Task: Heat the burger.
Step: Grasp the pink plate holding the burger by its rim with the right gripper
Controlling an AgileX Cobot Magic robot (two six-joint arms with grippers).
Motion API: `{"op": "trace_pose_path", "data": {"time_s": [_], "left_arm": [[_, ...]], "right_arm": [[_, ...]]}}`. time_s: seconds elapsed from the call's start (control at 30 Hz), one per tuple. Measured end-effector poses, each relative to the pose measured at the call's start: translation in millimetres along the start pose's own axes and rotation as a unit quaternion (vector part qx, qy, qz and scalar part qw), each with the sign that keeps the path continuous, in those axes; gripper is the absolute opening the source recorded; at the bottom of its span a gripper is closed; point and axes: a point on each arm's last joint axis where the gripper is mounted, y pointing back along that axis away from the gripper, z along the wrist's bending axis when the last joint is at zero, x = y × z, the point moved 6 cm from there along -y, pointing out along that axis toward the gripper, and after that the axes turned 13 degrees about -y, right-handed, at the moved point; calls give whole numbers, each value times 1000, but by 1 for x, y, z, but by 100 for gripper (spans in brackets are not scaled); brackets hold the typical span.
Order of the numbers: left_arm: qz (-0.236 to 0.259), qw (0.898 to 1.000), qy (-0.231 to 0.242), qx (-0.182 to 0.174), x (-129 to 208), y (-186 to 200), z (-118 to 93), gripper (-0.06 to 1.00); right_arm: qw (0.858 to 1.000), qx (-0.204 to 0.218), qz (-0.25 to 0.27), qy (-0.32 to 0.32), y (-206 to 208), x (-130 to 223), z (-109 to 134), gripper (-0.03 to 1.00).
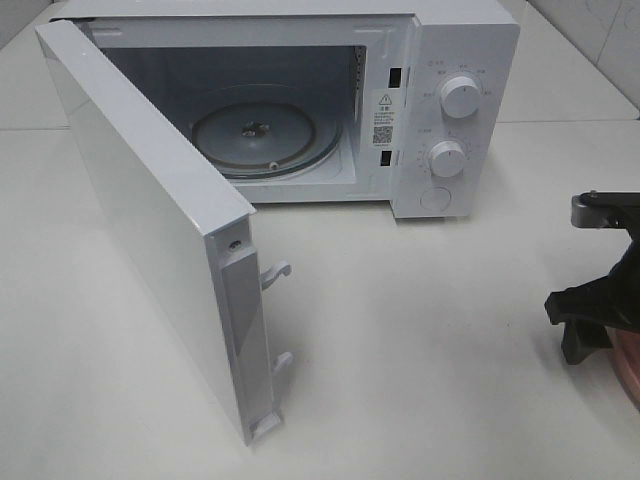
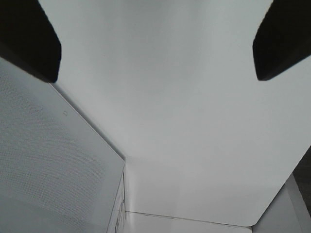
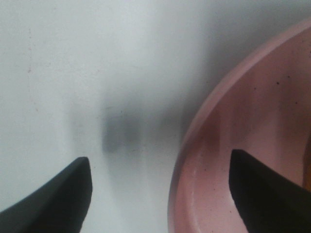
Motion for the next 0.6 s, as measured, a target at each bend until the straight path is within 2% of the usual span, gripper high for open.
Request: {"op": "trace_pose_path", "data": {"time_s": [0.3, 0.6], "left_arm": [[0, 1000, 0, 0, 0, 0, 0, 99], [0, 1000, 0, 0, 0, 0, 0, 99]], "right_arm": [[1000, 1, 5, 3, -14, -2, 2, 76], [1000, -6, -15, -5, -16, -9, 1, 76]]}}
